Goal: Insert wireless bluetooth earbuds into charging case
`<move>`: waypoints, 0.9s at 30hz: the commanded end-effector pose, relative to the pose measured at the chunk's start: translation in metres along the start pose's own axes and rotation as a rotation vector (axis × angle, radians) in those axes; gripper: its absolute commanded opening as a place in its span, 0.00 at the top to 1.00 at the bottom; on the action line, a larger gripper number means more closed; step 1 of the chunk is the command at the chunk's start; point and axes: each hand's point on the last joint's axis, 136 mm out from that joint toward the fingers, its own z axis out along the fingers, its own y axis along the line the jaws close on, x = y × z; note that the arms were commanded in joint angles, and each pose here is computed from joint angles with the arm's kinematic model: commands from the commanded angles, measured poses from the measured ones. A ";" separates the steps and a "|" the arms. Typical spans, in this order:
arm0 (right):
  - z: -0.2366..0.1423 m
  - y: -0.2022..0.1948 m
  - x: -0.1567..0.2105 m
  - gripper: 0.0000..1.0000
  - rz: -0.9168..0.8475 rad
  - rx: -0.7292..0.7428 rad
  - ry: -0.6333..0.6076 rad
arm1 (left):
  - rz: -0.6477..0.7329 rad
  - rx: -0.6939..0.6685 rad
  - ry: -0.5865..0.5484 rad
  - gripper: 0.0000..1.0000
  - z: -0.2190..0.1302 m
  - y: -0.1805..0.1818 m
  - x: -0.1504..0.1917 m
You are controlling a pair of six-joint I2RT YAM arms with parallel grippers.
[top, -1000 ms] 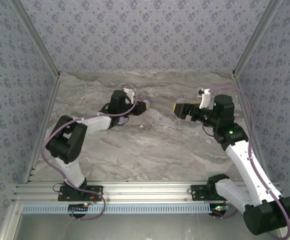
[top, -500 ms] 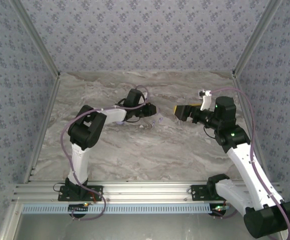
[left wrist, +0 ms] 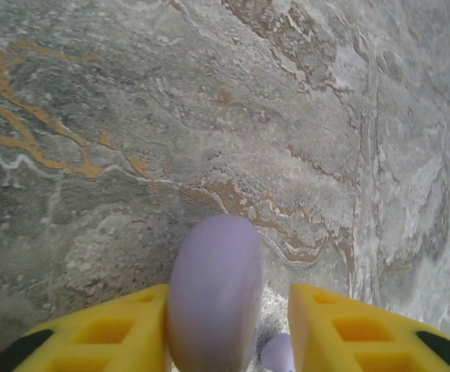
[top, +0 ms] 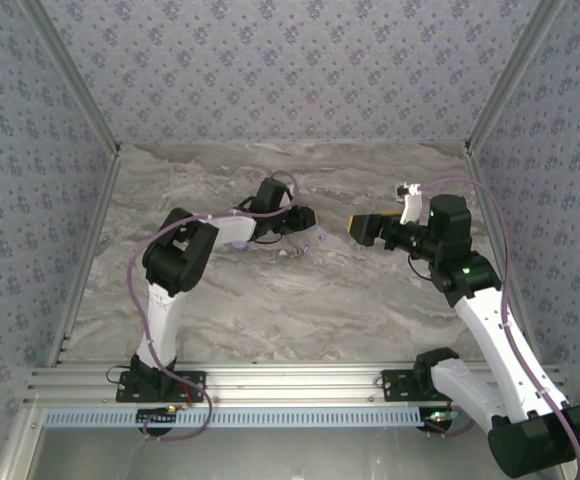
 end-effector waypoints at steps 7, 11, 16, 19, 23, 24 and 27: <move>-0.014 -0.018 -0.001 0.00 -0.043 0.165 0.024 | 0.075 0.008 -0.087 0.38 -0.030 -0.027 -0.032; -0.020 -0.024 -0.001 0.00 -0.056 0.213 0.029 | 0.134 -0.006 -0.143 0.35 -0.060 -0.042 -0.046; -0.026 -0.047 0.002 0.00 -0.050 0.337 0.029 | 0.198 -0.017 -0.237 0.35 -0.107 -0.056 -0.057; -0.026 -0.058 0.005 0.00 -0.023 0.364 0.017 | 0.238 -0.052 -0.308 0.33 -0.141 -0.056 -0.060; -0.017 -0.071 0.011 0.00 0.042 0.350 0.031 | 0.251 -0.125 -0.408 0.30 -0.188 -0.042 -0.060; -0.012 -0.070 0.012 0.00 0.048 0.333 0.046 | 0.250 -0.151 -0.434 0.29 -0.199 -0.036 -0.060; 0.005 -0.067 0.018 0.00 0.051 0.278 0.101 | 0.251 -0.238 -0.510 0.22 -0.233 -0.018 -0.053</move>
